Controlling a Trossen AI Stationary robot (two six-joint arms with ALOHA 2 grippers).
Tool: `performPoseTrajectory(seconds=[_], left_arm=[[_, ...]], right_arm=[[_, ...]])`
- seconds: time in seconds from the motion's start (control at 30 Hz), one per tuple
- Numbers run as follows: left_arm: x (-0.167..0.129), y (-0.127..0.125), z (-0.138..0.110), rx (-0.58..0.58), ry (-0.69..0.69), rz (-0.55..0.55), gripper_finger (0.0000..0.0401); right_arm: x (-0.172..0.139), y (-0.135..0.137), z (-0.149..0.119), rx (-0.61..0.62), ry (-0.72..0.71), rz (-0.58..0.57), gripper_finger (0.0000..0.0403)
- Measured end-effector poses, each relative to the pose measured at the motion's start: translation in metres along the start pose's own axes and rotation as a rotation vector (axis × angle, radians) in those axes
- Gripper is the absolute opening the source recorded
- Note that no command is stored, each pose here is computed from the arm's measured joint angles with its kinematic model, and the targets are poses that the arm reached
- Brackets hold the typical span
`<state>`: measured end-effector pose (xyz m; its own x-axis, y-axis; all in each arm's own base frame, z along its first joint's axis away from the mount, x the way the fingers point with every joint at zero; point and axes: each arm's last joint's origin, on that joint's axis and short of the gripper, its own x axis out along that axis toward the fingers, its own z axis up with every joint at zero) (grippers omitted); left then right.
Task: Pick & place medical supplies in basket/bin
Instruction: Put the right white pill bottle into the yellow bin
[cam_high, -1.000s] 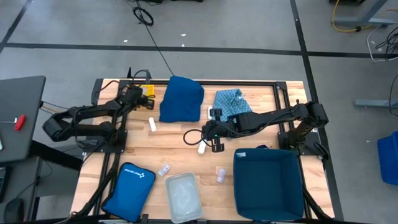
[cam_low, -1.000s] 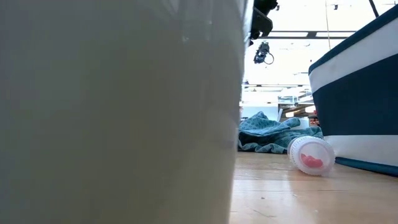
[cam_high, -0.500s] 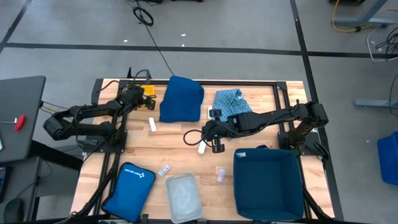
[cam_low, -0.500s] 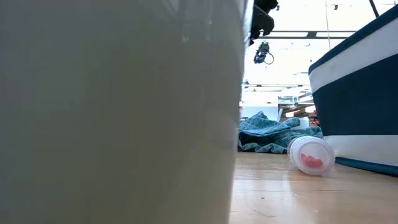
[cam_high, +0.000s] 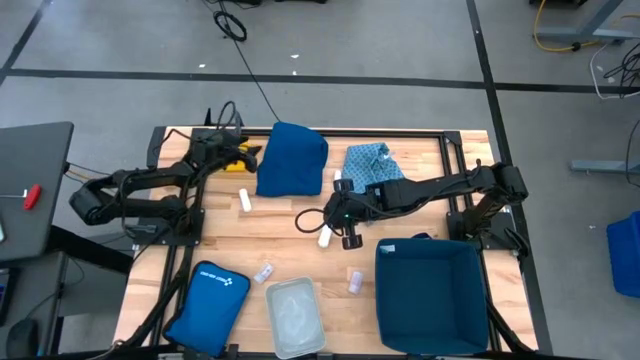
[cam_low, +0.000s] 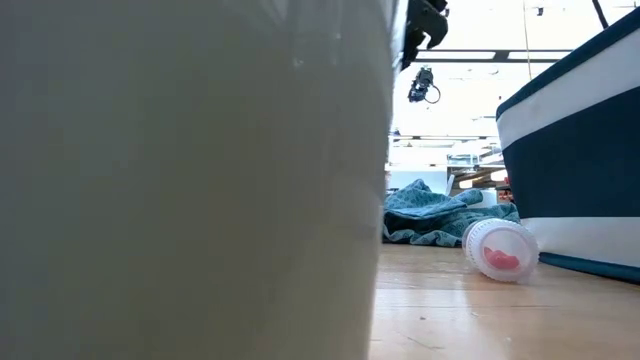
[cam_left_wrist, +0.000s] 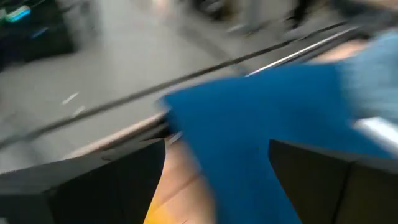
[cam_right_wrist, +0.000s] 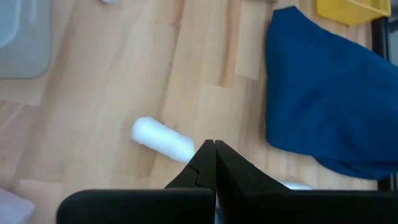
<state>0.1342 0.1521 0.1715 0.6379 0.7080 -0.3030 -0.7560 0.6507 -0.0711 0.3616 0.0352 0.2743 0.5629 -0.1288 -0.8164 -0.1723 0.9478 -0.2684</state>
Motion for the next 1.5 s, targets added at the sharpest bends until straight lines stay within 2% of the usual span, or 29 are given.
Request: performPoseTrajectory(seconds=[0.17,0.33,0.47,0.6,0.73,0.87,1.07,1.2,1.33,1.5], left_arm=[[-0.002,-0.017,0.013,0.047,-0.128,-0.294,0.0291],[-0.006,-0.038,0.012,0.077,-0.124,-0.525,0.0291],[-0.011,-0.058,0.008,0.121,-0.101,-0.680,0.0291],[-0.018,-0.079,0.004,0.154,-0.099,-0.777,0.0291],[-0.025,-0.095,0.001,0.201,-0.111,-0.826,0.0291],[-0.030,-0.106,-0.001,0.234,-0.120,-0.835,0.0291],[-0.035,-0.115,-0.002,0.242,-0.130,-0.877,0.0291],[-0.037,-0.119,-0.003,0.242,-0.129,-0.863,0.0291],[-0.038,-0.120,-0.004,0.245,-0.127,-0.843,0.0291],[-0.037,-0.120,-0.005,0.245,-0.118,-0.840,0.0291]], right_arm=[[0.000,0.000,0.003,0.000,-0.038,0.023,0.0014],[0.007,0.003,0.005,-0.038,-0.053,0.082,0.0039],[0.021,0.008,0.004,-0.080,-0.034,0.152,0.0084],[0.039,0.019,-0.002,-0.146,0.037,0.195,0.0155],[0.052,0.033,-0.006,-0.223,0.091,0.228,0.0226],[0.055,0.044,-0.006,-0.265,0.098,0.243,0.0263],[0.057,0.048,-0.005,-0.277,0.096,0.248,0.0257],[0.060,0.053,-0.006,-0.276,0.094,0.322,0.0249],[0.056,0.069,-0.007,-0.287,0.093,0.407,0.0248],[0.049,0.090,-0.011,-0.317,0.149,0.446,0.0247]])
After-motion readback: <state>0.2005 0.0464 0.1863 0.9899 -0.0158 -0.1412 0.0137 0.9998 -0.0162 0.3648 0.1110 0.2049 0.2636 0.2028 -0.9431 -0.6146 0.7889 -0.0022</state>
